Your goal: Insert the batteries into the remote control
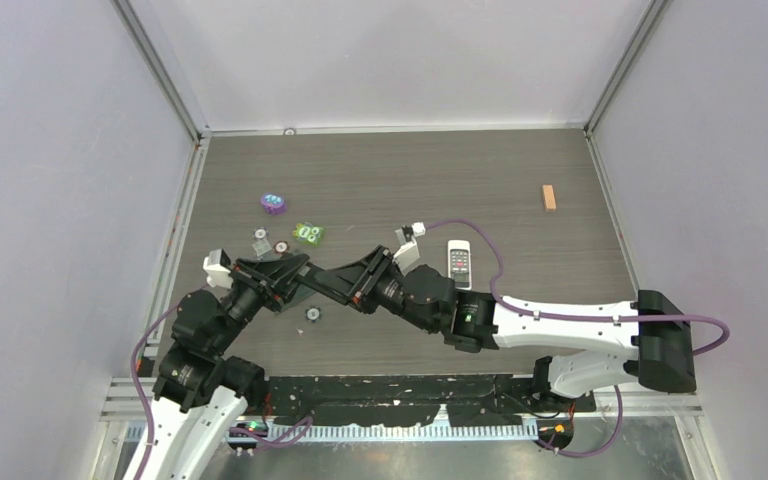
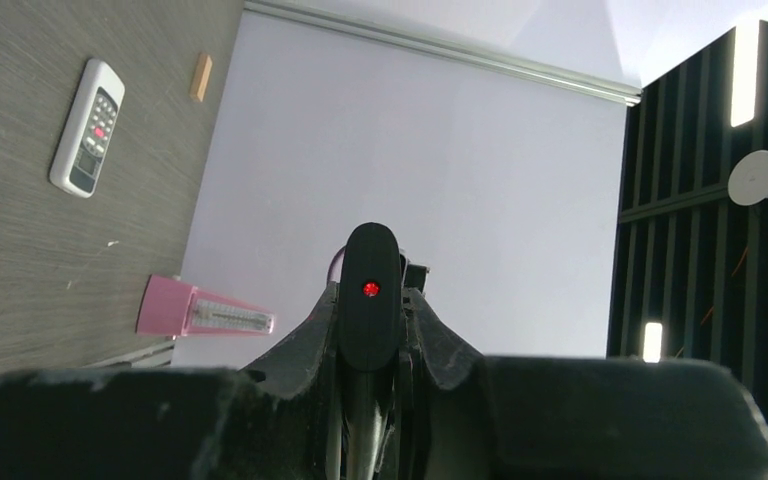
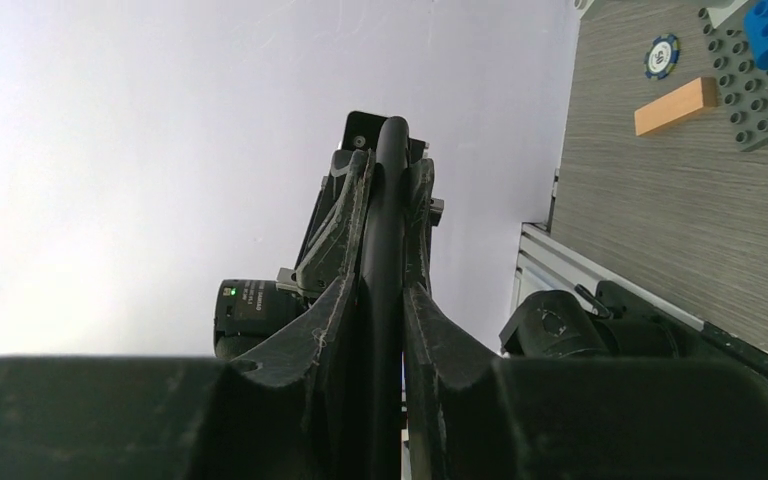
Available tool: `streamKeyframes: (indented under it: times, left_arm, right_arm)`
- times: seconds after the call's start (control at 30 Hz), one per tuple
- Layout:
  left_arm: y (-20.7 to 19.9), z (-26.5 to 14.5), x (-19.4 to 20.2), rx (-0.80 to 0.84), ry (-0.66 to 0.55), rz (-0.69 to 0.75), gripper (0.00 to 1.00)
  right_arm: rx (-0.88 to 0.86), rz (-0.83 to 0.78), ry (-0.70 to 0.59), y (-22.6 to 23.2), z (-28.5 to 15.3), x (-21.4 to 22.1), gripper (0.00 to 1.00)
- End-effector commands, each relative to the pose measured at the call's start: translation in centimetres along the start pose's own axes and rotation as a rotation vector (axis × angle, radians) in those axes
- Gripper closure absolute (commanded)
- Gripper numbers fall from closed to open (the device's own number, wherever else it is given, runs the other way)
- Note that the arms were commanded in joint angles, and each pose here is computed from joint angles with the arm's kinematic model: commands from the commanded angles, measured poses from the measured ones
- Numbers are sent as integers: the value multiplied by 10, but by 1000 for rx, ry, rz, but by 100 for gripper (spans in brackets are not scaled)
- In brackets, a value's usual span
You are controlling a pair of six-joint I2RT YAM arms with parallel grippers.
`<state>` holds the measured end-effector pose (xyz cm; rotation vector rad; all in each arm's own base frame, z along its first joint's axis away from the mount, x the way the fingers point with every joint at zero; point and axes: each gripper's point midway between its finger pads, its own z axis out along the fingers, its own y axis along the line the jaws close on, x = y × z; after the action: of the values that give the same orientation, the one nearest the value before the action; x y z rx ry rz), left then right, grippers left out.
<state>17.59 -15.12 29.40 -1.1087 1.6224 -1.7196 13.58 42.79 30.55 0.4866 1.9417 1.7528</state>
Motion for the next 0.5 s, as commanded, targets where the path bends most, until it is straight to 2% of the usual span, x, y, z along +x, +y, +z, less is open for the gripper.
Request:
streamKeyframes:
  times: [0.0, 0.27, 0.47]
  left_arm:
    - [-38, -22, 39, 132, 201, -41, 100]
    - [-40, -24, 43, 139, 228, -53, 100]
    - [-26, -19, 30, 113, 152, 8, 100]
  right_arm:
    - [-15, 5, -8, 7, 16, 3, 73]
    - [9, -6, -9, 3, 27, 6, 70]
    - [8, -63, -26, 6, 12, -3, 63]
